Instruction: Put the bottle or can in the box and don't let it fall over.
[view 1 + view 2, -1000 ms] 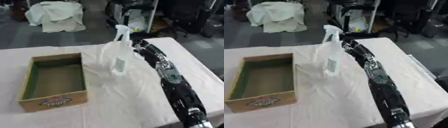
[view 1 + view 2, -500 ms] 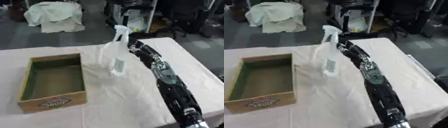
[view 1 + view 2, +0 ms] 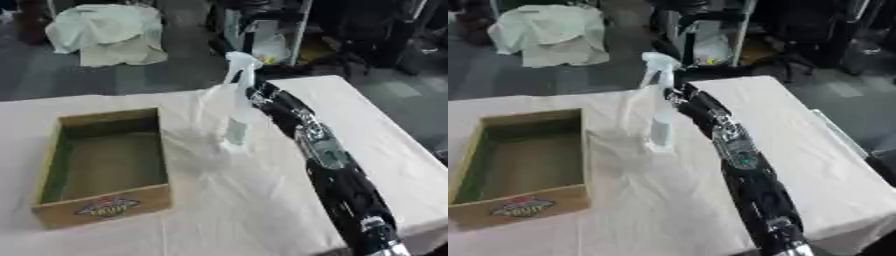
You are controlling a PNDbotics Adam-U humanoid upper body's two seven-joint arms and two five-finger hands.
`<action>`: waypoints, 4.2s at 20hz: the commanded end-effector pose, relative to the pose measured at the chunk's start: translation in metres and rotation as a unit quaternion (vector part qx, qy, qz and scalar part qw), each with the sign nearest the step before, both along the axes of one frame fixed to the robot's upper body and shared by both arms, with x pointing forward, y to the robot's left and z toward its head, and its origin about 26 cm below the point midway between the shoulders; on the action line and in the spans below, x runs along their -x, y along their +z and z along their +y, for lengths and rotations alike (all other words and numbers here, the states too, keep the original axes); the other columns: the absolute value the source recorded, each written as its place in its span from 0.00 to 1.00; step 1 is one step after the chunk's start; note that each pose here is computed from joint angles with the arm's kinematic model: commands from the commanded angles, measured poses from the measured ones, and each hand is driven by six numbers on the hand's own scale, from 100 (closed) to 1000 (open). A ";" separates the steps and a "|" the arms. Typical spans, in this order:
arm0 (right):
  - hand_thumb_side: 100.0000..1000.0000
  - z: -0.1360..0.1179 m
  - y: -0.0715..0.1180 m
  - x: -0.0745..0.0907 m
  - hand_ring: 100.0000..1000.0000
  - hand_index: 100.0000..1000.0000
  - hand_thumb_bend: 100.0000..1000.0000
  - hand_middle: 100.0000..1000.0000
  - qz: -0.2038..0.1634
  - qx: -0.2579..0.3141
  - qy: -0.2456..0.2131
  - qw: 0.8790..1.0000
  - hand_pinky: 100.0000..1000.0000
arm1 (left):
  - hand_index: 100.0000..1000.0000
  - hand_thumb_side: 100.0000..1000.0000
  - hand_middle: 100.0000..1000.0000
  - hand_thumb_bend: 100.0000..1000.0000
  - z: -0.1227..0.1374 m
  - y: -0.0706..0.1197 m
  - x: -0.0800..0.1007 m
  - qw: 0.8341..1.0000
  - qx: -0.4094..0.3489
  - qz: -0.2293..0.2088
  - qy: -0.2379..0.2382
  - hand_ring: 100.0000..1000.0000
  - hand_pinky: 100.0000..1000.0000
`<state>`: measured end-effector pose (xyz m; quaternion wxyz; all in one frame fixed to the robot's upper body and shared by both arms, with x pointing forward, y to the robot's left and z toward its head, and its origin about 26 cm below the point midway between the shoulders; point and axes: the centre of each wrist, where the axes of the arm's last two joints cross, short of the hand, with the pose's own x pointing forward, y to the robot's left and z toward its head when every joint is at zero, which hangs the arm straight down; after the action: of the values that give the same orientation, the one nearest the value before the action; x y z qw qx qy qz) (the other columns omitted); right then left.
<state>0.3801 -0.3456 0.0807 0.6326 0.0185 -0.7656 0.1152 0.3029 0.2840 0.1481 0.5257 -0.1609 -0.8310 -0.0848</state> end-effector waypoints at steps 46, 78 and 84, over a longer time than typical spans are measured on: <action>0.41 -0.005 0.024 -0.017 1.00 1.00 0.00 1.00 -0.029 0.023 0.009 0.999 1.00 | 0.81 0.77 1.00 0.04 0.001 0.007 -0.001 1.000 -0.020 -0.014 -0.011 1.00 1.00; 0.41 0.011 0.025 -0.021 1.00 0.99 0.00 1.00 -0.026 0.020 0.028 0.999 0.97 | 0.81 0.77 1.00 0.03 0.000 0.008 -0.001 1.000 -0.023 -0.016 -0.015 1.00 1.00; 0.41 0.012 0.025 -0.021 1.00 0.97 0.00 1.00 -0.024 0.013 0.024 0.999 0.96 | 0.81 0.77 1.00 0.03 0.000 0.008 -0.001 0.999 -0.023 -0.016 -0.017 1.00 1.00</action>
<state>0.3981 -0.3336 0.0908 0.6262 0.0306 -0.7671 0.1357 0.3031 0.2837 0.1484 0.5231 -0.1645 -0.8298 -0.1034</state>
